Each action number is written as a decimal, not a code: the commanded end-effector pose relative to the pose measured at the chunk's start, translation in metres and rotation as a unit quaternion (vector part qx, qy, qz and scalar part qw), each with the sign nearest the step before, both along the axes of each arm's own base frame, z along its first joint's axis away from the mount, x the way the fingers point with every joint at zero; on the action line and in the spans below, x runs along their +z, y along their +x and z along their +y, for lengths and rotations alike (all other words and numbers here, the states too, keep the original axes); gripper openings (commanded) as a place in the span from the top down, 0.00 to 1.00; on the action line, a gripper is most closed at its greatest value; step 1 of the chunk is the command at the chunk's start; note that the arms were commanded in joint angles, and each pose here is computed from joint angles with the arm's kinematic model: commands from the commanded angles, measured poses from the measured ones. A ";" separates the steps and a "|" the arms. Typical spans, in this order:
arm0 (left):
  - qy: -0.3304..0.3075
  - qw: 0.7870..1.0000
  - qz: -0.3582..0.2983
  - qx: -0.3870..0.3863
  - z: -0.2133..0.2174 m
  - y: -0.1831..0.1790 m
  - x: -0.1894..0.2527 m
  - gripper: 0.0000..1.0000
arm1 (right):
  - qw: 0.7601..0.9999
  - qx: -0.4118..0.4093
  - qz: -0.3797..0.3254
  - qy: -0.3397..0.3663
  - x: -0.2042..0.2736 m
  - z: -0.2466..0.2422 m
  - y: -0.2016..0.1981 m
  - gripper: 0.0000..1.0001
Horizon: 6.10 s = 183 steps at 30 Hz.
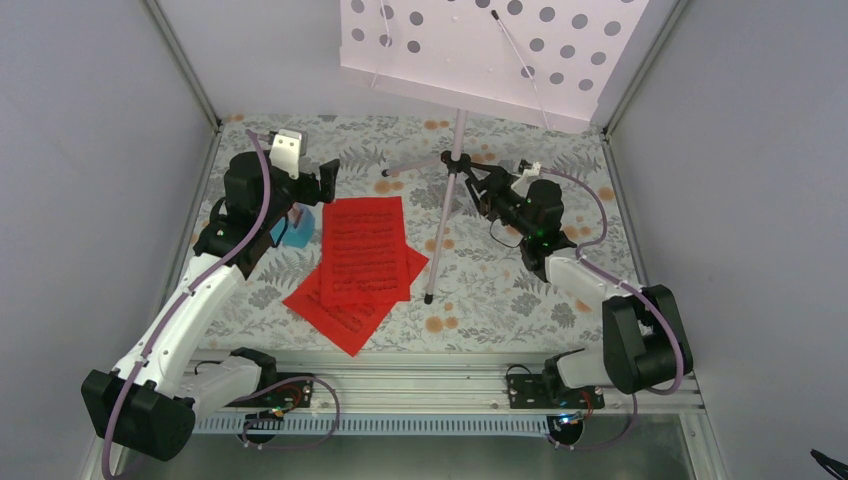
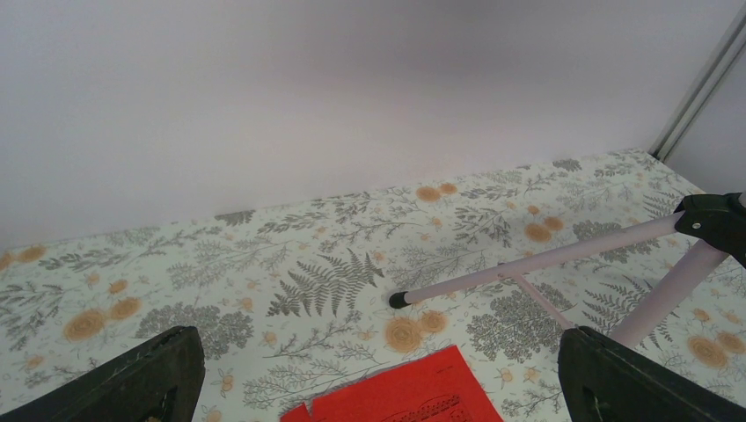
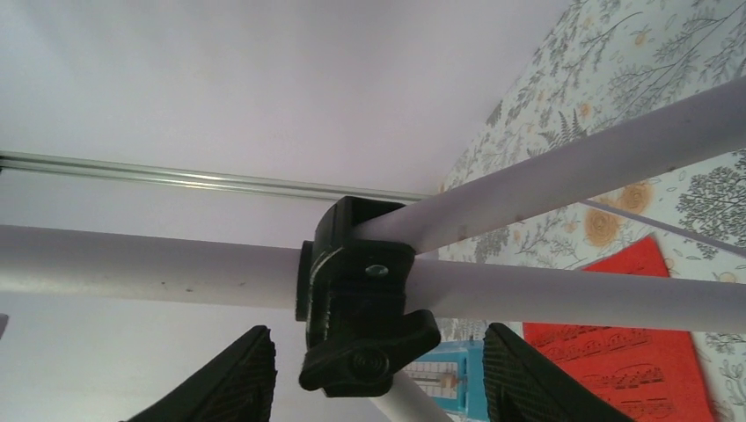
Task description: Pack up the instrument practice props
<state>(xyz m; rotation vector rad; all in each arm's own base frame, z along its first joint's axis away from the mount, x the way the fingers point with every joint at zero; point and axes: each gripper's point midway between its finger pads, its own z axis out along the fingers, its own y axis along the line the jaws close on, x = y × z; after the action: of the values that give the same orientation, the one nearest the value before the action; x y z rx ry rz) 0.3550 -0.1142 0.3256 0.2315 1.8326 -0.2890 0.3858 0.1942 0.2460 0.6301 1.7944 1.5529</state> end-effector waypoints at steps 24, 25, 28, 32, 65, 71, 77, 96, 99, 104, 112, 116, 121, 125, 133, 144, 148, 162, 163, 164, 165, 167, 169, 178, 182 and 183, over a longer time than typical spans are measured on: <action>-0.007 1.000 -0.005 -0.002 -0.001 0.001 0.007 0.00 | 0.995 0.017 0.020 0.091 0.015 0.007 0.006 0.72; -0.007 1.000 -0.005 -0.002 -0.001 0.001 0.007 0.00 | 0.995 0.017 0.020 0.091 0.015 0.007 0.006 0.74; -0.006 1.000 -0.005 -0.002 -0.001 0.001 0.007 0.00 | 0.996 0.015 0.020 0.090 0.016 0.006 0.006 0.82; -0.007 1.000 -0.006 -0.002 -0.001 0.001 0.007 0.00 | 0.996 0.013 0.020 0.089 0.016 0.005 0.005 0.90; -0.007 1.000 -0.005 -0.001 -0.001 0.001 0.007 0.00 | 0.997 -0.020 0.021 0.069 0.008 -0.008 0.001 0.84; -0.010 1.000 -0.009 -0.004 -0.002 0.000 0.007 0.00 | 0.999 -0.014 -0.012 0.047 0.004 -0.020 -0.015 0.54; -0.008 0.999 -0.020 -0.036 -0.015 -0.005 0.007 0.00 | 0.994 -0.062 -0.074 -0.057 0.007 -0.060 -0.035 0.37; -0.148 0.959 0.057 -0.234 -0.162 -0.059 -0.036 0.16 | 0.881 0.052 -0.422 -0.207 0.106 -0.051 -0.045 0.34; -0.153 0.952 0.072 -0.254 -0.182 -0.061 -0.048 0.20 | 0.860 0.061 -0.458 -0.217 0.116 -0.042 -0.038 0.37; -0.137 0.947 0.092 -0.275 -0.209 -0.057 -0.067 0.24 | 0.842 0.061 -0.481 -0.235 0.124 -0.032 -0.021 0.41; -0.108 0.954 0.160 -0.229 -0.220 -0.032 -0.111 0.36 | 0.817 0.086 -0.515 -0.244 0.131 -0.004 -0.007 0.44; -0.115 0.951 0.161 -0.237 -0.227 -0.029 -0.113 0.36 | 0.813 0.096 -0.518 -0.247 0.127 0.007 0.004 0.46; -0.122 0.946 0.159 -0.253 -0.237 -0.025 -0.113 0.38 | 0.810 0.112 -0.522 -0.242 0.126 0.019 0.013 0.50; -0.122 0.945 0.160 -0.258 -0.244 -0.020 -0.115 0.39 | 0.807 0.125 -0.526 -0.240 0.124 0.027 0.017 0.53; -0.136 0.937 0.181 -0.268 -0.254 -0.008 -0.127 0.40 | 0.797 0.138 -0.535 -0.243 0.124 0.038 0.022 0.57; -0.143 0.924 0.191 -0.299 -0.268 -0.009 -0.137 0.82 | 0.784 0.140 -0.546 -0.260 0.133 0.046 0.023 0.85; -0.143 0.925 0.185 -0.299 -0.268 -0.008 -0.135 0.97 | 0.779 0.139 -0.554 -0.260 0.143 0.046 0.014 0.96; -0.176 0.929 0.075 -0.316 -0.262 -0.011 -0.056 0.98 | 0.761 0.121 -0.573 -0.281 0.174 0.048 -0.025 0.96; -0.179 0.929 0.067 -0.318 -0.261 -0.011 -0.051 0.98 | 0.761 0.122 -0.570 -0.283 0.172 0.048 -0.025 0.96; -0.183 0.928 0.060 -0.319 -0.261 -0.012 -0.044 0.98 | 0.761 0.122 -0.569 -0.287 0.171 0.049 -0.026 0.96; -0.187 0.927 0.054 -0.321 -0.260 -0.013 -0.039 0.98 | 0.762 0.122 -0.567 -0.288 0.169 0.049 -0.026 0.96; -0.193 0.926 0.043 -0.323 -0.260 -0.014 -0.029 0.98 | 0.763 0.122 -0.565 -0.290 0.168 0.048 -0.028 0.96; -0.198 0.924 0.038 -0.325 -0.260 -0.015 -0.023 0.98 | 0.764 0.123 -0.564 -0.289 0.166 0.049 -0.031 0.96; -0.216 0.917 0.011 -0.335 -0.257 -0.021 0.006 0.98 | 0.770 0.127 -0.554 -0.291 0.161 0.050 -0.040 0.96; -0.220 0.915 0.003 -0.339 -0.257 -0.023 0.015 0.98 | 0.771 0.128 -0.553 -0.289 0.163 0.051 -0.044 0.96; -0.221 0.914 0.000 -0.340 -0.257 -0.023 0.017 0.98 | 0.770 0.127 -0.555 -0.289 0.165 0.051 -0.045 0.96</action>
<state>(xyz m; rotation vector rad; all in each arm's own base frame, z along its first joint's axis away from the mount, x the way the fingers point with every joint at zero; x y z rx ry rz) 0.3093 -0.3839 0.2357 0.6738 1.9198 -1.1621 0.3841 0.2301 0.3720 -0.6539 1.3877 0.9187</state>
